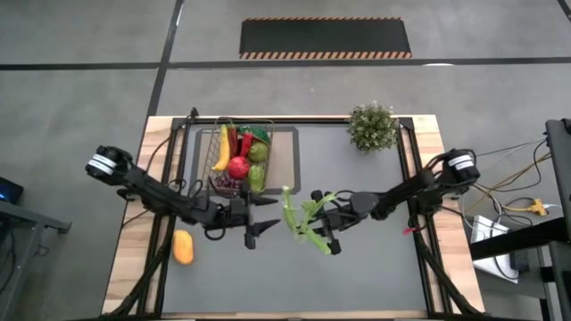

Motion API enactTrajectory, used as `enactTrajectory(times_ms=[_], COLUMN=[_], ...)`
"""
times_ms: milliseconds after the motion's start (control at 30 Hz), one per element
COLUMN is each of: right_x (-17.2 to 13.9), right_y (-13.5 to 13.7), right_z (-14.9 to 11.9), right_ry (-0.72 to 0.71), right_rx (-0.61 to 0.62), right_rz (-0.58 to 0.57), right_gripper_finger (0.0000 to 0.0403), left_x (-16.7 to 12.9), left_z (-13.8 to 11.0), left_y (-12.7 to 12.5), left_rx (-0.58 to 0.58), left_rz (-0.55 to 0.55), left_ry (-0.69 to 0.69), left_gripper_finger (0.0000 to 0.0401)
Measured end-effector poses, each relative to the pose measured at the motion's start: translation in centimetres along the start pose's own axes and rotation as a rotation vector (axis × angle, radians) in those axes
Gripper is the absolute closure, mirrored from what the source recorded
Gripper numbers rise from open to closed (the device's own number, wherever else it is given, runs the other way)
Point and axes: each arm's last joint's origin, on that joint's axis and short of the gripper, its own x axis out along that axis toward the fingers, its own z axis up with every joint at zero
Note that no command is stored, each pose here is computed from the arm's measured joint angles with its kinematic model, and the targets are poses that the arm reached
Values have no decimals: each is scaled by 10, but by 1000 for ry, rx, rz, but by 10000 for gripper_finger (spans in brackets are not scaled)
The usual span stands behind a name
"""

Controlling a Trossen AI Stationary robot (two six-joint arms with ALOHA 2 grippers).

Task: Build produce basket
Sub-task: Put the celery into the wire basket

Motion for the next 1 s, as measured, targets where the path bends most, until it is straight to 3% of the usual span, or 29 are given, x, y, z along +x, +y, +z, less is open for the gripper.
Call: enactTrajectory(times_ms=[267,467,1000], right_x=[15,16,17], right_y=[0,-3,-12], right_z=[-4,-3,-2], right_ry=[-6,-9,-10], right_rx=[-20,-15,31], right_rz=[43,32,2], right_gripper_finger=[368,367,365], left_x=[4,5,20], left_z=[-11,-20,-29], left_y=[5,-3,-5], left_rx=[10,35,47], left_rz=[213,-57,-66], left_ry=[12,66,84], left_gripper_finger=[72,40,40])
